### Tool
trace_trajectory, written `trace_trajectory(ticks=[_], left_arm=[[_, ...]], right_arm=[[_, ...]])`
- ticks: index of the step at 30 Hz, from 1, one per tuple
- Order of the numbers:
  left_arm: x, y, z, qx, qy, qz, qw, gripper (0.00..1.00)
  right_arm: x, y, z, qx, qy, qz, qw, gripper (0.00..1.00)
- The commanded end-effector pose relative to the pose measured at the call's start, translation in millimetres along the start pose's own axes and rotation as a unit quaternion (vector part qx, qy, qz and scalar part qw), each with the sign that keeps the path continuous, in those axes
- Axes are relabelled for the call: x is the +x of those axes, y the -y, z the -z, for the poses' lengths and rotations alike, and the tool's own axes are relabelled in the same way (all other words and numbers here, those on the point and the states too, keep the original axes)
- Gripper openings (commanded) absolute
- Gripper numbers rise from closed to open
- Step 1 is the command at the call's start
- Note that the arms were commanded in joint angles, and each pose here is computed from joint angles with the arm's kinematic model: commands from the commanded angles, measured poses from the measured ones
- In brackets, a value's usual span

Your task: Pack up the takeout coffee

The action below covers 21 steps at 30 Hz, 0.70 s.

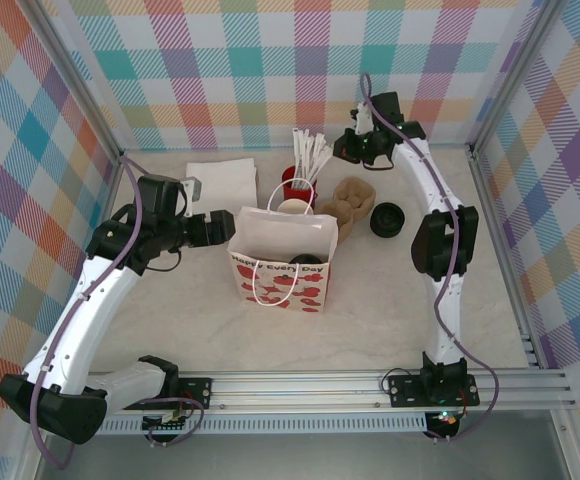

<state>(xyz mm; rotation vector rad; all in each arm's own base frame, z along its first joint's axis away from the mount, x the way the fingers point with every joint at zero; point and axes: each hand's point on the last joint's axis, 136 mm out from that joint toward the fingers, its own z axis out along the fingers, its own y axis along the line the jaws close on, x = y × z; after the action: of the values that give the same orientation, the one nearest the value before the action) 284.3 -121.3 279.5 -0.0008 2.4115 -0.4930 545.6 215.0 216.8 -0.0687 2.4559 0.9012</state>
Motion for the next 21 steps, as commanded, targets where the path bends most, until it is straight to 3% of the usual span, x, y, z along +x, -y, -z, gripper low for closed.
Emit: trace_trajectory(ticks=[1, 21], left_arm=[[-7.9, 3.7, 4.6, 0.004, 0.014, -0.013, 1.0, 0.92], [-13.4, 6.7, 14.3, 0.013, 0.042, -0.013, 0.999, 0.92]], right_arm=[[-17.2, -27.6, 42.4, -0.005, 0.039, 0.039, 0.998, 0.03], [-31.3, -97.5, 158.3, -0.015, 0.141, 0.116, 0.983, 0.02]])
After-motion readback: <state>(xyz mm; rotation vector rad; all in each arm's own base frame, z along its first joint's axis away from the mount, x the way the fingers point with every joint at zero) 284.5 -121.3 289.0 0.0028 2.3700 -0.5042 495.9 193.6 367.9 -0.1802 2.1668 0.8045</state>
